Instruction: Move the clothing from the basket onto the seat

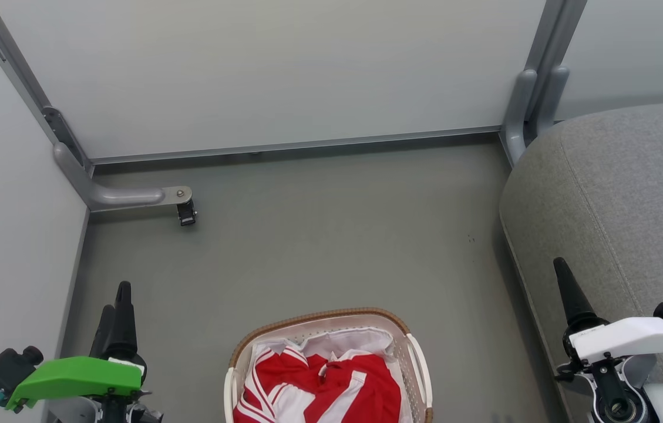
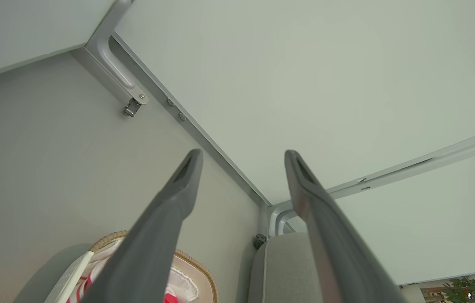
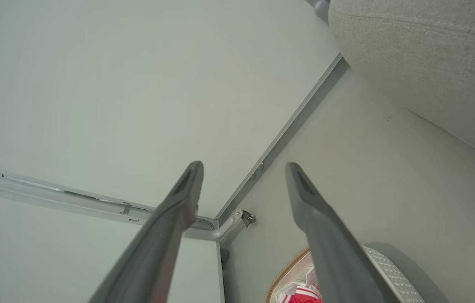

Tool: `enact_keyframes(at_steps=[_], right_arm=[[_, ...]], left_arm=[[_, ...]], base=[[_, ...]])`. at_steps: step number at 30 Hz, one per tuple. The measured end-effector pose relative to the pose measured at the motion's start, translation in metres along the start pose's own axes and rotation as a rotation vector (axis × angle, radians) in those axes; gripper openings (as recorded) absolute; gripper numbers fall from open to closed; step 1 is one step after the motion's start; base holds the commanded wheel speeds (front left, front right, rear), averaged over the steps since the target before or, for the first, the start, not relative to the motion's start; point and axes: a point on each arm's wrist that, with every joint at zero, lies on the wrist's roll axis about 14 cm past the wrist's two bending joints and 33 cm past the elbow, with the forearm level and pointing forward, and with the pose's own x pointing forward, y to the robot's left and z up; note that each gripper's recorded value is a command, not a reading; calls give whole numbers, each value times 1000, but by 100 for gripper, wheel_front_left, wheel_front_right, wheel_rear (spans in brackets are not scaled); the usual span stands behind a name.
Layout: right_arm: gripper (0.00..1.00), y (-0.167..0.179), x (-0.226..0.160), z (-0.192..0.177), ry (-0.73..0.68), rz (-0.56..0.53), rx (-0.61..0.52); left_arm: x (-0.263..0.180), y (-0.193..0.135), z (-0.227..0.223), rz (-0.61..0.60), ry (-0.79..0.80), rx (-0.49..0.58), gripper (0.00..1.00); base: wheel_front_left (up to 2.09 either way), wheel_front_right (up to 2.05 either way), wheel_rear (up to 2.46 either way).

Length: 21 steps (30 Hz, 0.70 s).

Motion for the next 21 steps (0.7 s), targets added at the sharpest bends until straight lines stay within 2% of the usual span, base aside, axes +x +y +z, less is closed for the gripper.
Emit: enact_keyframes(at_steps=[21], right_arm=[[100, 2, 7, -13, 41, 30, -366]], left_arm=[[2, 11, -8, 26, 25, 370, 100]], base=[[0, 0, 0]])
